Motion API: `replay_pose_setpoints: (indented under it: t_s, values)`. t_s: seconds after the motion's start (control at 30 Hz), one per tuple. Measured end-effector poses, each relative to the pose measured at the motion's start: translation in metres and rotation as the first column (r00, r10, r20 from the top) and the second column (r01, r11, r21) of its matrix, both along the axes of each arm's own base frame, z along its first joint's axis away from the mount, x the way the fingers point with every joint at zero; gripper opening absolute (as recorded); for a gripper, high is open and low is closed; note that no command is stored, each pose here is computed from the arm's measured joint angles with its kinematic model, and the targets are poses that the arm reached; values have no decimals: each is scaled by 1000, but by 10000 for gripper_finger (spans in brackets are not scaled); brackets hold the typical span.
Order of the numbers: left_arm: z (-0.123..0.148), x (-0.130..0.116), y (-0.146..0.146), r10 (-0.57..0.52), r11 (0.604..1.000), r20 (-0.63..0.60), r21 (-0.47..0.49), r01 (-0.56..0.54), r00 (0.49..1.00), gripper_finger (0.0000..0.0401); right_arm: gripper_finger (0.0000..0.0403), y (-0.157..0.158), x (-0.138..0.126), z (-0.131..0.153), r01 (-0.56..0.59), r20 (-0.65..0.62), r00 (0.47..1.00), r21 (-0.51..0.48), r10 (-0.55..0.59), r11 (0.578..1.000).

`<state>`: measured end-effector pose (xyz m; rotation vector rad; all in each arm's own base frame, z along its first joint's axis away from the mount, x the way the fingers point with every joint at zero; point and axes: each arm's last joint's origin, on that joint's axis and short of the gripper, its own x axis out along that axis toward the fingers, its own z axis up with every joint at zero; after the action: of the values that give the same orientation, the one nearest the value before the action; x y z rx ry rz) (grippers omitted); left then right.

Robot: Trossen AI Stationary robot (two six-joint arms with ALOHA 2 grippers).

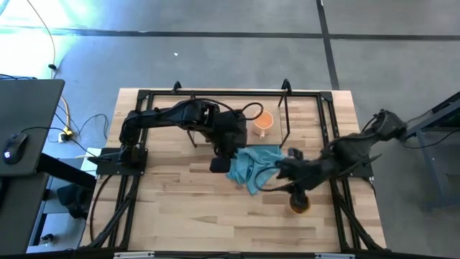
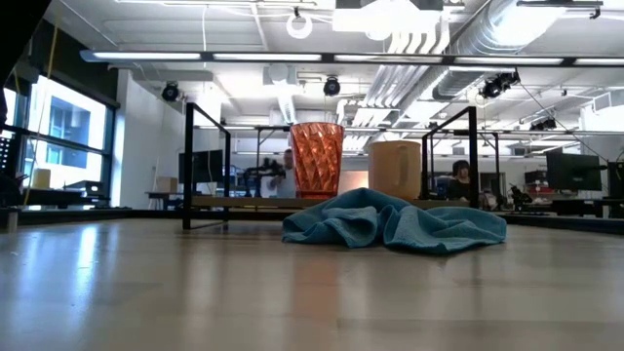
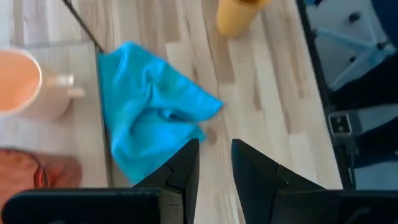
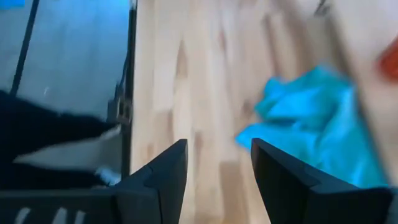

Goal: Stack small to large cups/mugs on shelf
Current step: Put the yellow cup on the shelf

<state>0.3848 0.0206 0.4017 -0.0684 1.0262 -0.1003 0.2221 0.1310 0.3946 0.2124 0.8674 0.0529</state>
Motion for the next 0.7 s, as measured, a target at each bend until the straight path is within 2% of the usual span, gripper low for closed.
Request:
replay_pose_setpoints:
  t_s: [0.3, 0.4, 0.47, 0.53, 0.6, 0.7]
  values:
    - [6, 23, -10, 1, 998, 192, -60, 11, 981, 83, 170, -19, -48, 38, 61, 249, 968, -118, -30, 991]
    - [-4, 38, -18, 9, 997, 223, -80, 9, 975, 83, 170, -25, -61, 51, 62, 348, 938, -147, -7, 987]
    - [-15, 43, -19, 28, 995, 192, -99, -9, 981, 83, 170, -29, -69, 59, 60, 411, 912, -166, 14, 984]
    - [-25, 56, -26, 43, 992, 230, -125, -14, 972, 83, 169, -34, -77, 67, 59, 466, 884, -187, 35, 981]
    - [-36, 61, -27, 71, 988, 214, -150, -39, 974, 83, 169, -37, -84, 73, 55, 502, 863, -206, 58, 977]
    - [-48, 73, -32, 118, 978, 281, -200, -62, 952, 83, 169, -44, -93, 79, 56, 535, 841, -233, 79, 971]
